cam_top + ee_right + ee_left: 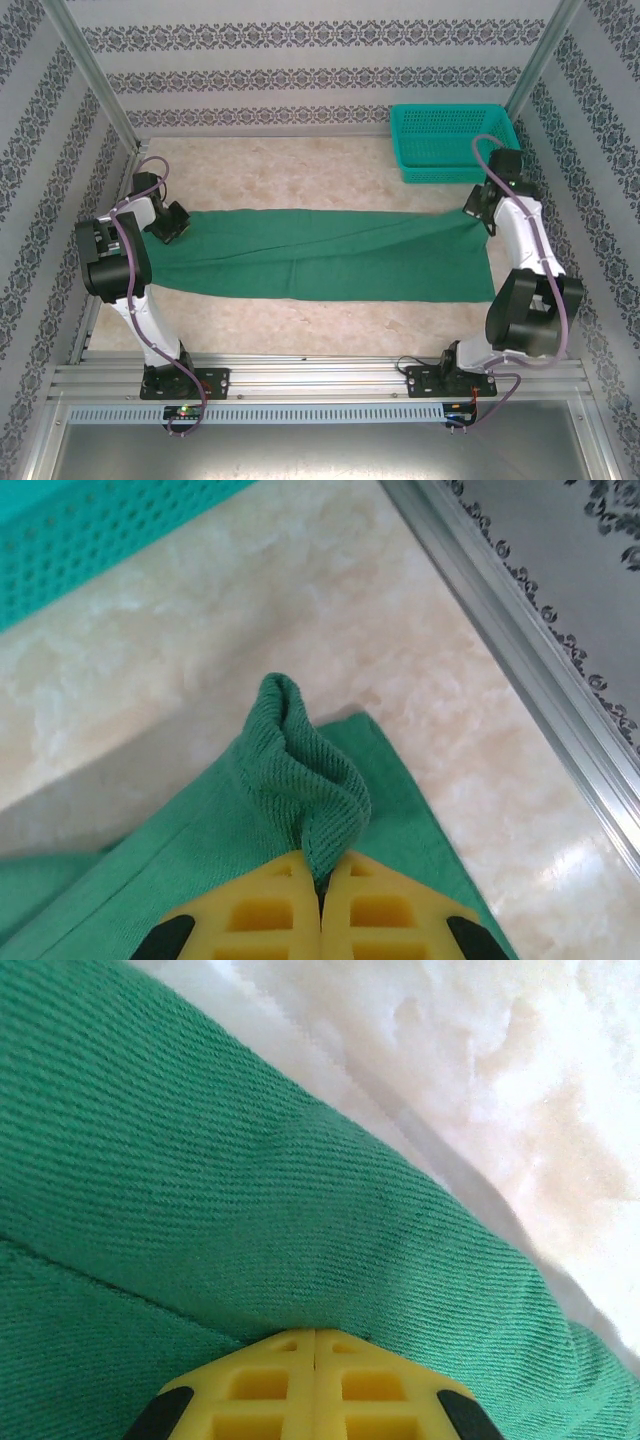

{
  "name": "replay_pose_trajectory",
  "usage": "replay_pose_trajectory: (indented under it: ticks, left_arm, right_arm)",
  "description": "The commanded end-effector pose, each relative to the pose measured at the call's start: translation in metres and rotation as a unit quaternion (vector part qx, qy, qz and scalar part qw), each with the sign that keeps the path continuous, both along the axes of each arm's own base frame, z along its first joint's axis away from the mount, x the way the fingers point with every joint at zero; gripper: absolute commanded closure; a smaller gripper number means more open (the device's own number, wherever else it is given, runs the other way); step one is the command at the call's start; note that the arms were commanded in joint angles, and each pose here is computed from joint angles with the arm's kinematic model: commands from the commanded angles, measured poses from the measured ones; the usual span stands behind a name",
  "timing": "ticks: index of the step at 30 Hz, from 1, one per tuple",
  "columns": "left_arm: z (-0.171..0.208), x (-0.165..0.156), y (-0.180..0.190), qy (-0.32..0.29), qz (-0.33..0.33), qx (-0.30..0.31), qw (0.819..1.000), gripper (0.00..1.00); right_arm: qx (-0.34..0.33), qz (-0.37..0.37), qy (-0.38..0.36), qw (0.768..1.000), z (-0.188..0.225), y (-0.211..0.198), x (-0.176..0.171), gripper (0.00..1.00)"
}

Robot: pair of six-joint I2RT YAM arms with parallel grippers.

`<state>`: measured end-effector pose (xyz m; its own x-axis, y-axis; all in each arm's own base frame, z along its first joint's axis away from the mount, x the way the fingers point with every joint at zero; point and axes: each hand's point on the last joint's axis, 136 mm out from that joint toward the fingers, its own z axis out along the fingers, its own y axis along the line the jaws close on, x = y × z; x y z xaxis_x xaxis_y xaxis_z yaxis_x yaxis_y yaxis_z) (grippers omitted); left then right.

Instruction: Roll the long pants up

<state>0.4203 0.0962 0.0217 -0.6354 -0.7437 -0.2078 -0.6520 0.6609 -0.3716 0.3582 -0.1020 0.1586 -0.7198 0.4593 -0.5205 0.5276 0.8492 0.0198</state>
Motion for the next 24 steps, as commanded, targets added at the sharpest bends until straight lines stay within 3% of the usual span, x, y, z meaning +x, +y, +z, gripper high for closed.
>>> replay_pose_trajectory:
  ticks: [1,4,8,12,16,19,24]
  left_arm:
    - [-0.013,-0.011,-0.004,0.026,-0.013,0.002,1.0,1.0]
    - [-0.012,-0.01,-0.003,0.023,-0.01,0.003,1.0,1.0]
    - [-0.014,-0.005,-0.004,0.024,-0.011,-0.002,1.0,1.0]
    - [-0.016,-0.005,-0.003,0.026,-0.011,-0.002,1.0,1.0]
    - [-0.018,-0.007,0.0,0.033,-0.011,0.009,0.999,1.0]
    - [-0.018,-0.007,0.001,0.033,-0.011,0.01,0.999,1.0]
    - [-0.016,-0.007,0.004,0.037,-0.012,0.021,0.999,1.0]
  right_arm:
    - [-0.049,0.028,0.074,0.996,-0.011,0.012,-0.045,1.0]
    - [-0.085,0.028,0.148,0.985,-0.014,0.018,-0.092,1.0]
    - [-0.103,0.019,0.155,0.982,-0.004,0.02,-0.119,1.0]
    - [-0.031,0.072,0.15,0.986,0.0,0.053,-0.115,1.0]
    - [0.024,0.147,0.172,0.974,-0.009,0.104,-0.116,1.0]
    - [0.026,0.209,0.214,0.954,-0.026,0.149,-0.126,1.0]
    - [0.008,0.291,0.328,0.899,-0.064,0.219,-0.17,0.99]
